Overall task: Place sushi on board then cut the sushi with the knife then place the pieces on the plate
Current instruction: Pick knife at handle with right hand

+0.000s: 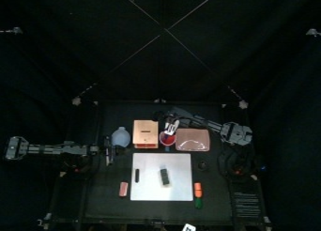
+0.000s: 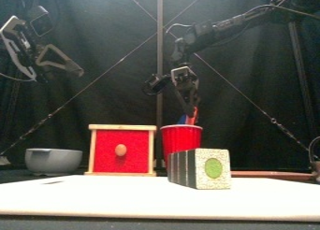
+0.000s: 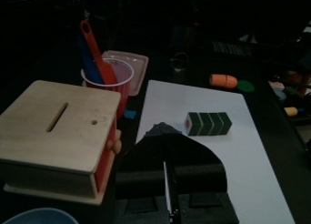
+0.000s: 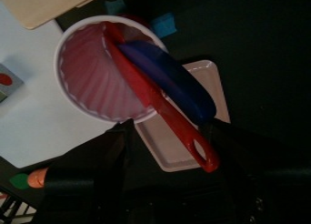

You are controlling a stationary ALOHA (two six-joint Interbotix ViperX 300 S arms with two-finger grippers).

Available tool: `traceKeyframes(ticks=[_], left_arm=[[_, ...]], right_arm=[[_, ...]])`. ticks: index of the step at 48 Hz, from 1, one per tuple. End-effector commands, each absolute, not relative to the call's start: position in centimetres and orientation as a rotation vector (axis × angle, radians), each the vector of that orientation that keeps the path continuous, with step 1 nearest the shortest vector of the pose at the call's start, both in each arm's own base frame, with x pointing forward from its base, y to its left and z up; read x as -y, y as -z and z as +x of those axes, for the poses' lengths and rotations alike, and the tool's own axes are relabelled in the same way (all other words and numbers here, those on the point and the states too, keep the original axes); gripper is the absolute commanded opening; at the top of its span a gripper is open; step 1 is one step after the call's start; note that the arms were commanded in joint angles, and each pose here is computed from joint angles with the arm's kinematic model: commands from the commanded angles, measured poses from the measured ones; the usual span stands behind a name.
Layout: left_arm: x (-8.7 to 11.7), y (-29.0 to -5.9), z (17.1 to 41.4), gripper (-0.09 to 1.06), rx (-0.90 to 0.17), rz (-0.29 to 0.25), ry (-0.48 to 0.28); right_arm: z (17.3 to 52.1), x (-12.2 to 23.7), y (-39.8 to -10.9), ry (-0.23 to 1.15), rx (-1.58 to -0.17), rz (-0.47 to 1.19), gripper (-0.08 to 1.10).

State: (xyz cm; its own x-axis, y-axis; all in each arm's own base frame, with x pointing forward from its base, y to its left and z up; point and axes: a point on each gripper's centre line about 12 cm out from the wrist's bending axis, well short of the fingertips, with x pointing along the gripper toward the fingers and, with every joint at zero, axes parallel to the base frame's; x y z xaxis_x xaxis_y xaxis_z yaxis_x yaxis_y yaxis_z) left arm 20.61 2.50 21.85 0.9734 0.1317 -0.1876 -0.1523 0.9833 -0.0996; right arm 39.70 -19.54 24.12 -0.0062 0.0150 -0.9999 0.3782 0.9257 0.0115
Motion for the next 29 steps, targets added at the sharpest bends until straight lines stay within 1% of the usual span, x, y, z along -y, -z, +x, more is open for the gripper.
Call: traceKeyframes(ticks=[1,29], left_arm=[[-2.59,-22.37,20.86,-0.01,-0.166,-0.11,-0.146],[-2.58,-22.19,20.78,-0.01,-0.171,-0.112,-0.146]], right_arm=[[39.78,19.65,-25.86,0.297,-1.511,0.308,0.86],[39.66,19.55,-25.95,0.283,-1.516,0.338,0.48]])
